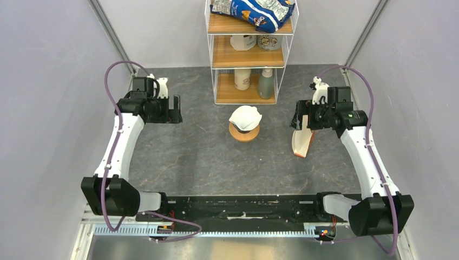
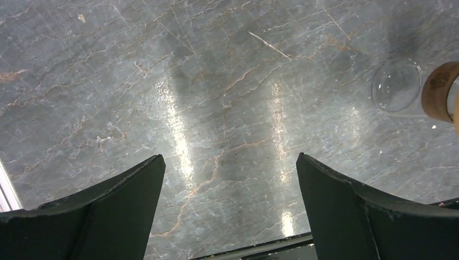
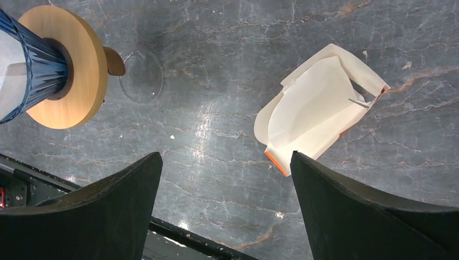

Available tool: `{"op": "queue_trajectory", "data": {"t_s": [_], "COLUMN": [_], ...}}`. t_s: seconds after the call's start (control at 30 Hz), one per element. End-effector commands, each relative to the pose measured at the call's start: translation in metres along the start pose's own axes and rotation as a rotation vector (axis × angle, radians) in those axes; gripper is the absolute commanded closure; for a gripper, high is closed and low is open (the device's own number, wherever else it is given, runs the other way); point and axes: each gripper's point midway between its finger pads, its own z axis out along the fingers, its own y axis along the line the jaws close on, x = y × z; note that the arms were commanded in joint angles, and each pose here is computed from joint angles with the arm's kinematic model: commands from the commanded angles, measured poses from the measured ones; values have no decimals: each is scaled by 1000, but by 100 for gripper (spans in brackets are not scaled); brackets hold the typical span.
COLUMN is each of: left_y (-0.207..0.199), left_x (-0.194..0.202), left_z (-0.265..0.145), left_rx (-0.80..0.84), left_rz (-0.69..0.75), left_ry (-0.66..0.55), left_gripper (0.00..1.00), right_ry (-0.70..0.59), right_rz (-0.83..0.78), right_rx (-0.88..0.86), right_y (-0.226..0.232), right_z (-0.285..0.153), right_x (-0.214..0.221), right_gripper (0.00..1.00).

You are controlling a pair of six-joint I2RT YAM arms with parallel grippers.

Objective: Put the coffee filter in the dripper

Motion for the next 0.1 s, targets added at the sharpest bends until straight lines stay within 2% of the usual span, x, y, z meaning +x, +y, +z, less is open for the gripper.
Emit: {"op": "queue_trajectory", "data": {"t_s": [0.0,0.07], "left_y": [5,5], "left_x": [-8,-10], "left_z": [-1,-4], "left_rx": [-27,-33], "left_rz": [55,63], "left_ry": [-58,-74], "left_gripper": [0,0], "right_ry": [-103,-110], "right_rz": [-49,-60], "right_rx": [-25,-32], "right_y": [6,8], "right_z": [-8,-9], "right_x": [-20,-23], "right_gripper": [3,3]}}
